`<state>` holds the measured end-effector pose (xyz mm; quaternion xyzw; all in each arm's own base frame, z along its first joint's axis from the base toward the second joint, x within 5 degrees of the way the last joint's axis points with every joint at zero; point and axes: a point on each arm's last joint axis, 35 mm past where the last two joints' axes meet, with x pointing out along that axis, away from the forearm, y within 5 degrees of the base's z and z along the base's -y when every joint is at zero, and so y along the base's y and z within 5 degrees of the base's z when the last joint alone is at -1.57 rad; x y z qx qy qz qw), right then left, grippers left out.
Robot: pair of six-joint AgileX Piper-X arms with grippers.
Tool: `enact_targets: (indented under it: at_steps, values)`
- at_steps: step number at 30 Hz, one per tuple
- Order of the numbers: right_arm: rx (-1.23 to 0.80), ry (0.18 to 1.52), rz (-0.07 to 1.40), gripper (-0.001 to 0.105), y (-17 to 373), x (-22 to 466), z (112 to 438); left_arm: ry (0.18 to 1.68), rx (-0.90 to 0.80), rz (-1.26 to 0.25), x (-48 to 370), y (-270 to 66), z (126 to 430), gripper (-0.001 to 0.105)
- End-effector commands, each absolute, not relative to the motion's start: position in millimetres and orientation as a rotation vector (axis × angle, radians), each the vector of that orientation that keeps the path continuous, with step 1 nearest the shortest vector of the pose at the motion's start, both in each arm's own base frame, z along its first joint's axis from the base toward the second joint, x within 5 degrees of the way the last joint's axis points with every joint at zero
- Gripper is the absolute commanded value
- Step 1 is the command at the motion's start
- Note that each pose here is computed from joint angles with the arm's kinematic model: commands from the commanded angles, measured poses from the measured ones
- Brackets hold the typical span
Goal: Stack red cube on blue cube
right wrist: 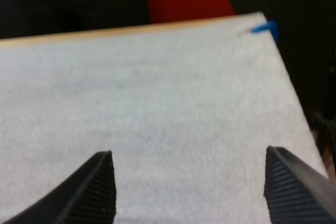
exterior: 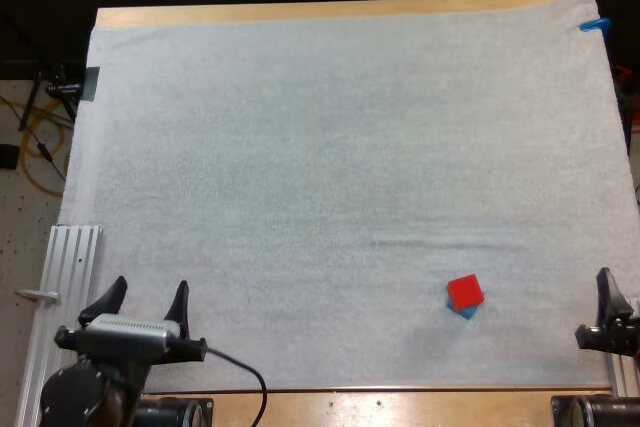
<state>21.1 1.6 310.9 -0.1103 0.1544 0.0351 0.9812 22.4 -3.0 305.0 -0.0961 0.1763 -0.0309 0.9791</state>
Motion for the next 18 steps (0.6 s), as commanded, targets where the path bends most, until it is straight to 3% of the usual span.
enact_targets:
  at_steps: [1, 4, 18]
  values:
    - [-0.227, 0.344, 0.086, 0.059, 2, 27, 304, 0.374, -0.207, -0.040, 28, -3, 300, 0.069]
    - [-0.219, 0.404, 0.092, 0.059, 2, 30, 291, 0.418, -0.204, -0.035, 32, -3, 289, 0.069]
    - [-0.209, 0.399, 0.085, 0.059, 1, 31, 291, 0.416, -0.201, -0.036, 32, -3, 289, 0.069]
